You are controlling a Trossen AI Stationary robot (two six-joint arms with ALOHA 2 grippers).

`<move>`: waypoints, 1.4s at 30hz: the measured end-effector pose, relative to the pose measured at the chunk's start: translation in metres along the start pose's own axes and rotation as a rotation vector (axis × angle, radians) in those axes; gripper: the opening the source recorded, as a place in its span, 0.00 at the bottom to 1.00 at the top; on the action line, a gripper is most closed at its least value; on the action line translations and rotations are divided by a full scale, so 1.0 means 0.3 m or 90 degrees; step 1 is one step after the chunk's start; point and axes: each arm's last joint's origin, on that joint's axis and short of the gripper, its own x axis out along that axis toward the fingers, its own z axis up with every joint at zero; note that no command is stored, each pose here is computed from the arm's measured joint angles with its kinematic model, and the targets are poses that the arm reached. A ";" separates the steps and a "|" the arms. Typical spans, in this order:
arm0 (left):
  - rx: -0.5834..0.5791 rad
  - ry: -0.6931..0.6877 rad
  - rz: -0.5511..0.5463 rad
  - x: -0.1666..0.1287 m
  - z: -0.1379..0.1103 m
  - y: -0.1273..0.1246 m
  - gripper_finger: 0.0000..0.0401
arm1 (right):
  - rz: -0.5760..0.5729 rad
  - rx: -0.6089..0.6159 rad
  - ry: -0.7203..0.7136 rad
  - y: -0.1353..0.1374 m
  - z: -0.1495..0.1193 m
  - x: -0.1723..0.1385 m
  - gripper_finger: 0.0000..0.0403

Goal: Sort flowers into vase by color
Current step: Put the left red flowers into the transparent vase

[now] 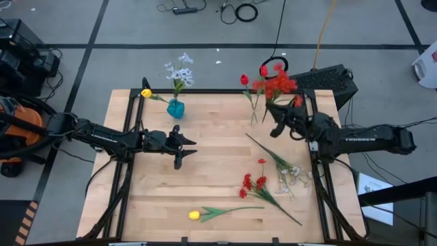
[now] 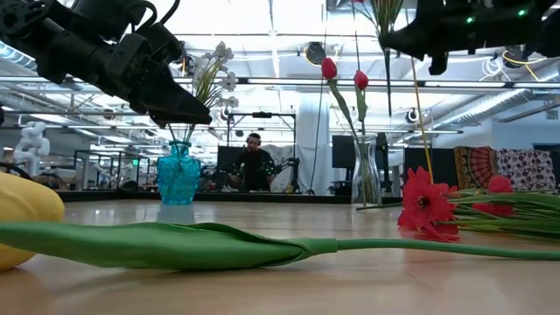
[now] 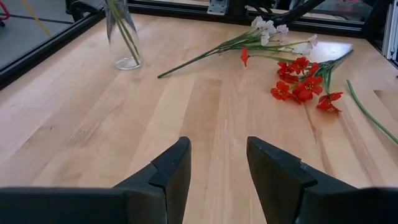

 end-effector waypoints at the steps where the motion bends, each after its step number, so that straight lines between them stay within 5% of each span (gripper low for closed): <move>1: 0.000 0.000 0.000 0.000 0.000 0.000 0.40 | -0.014 -0.006 -0.007 -0.011 0.001 0.007 0.01; 26: -0.001 -0.016 -0.002 0.000 0.008 -0.001 0.40 | -0.001 -0.034 -0.032 -0.218 -0.098 0.171 0.01; 42: -0.004 -0.005 -0.001 0.000 0.002 0.000 0.40 | -0.022 -0.042 0.073 -0.249 -0.224 0.213 0.01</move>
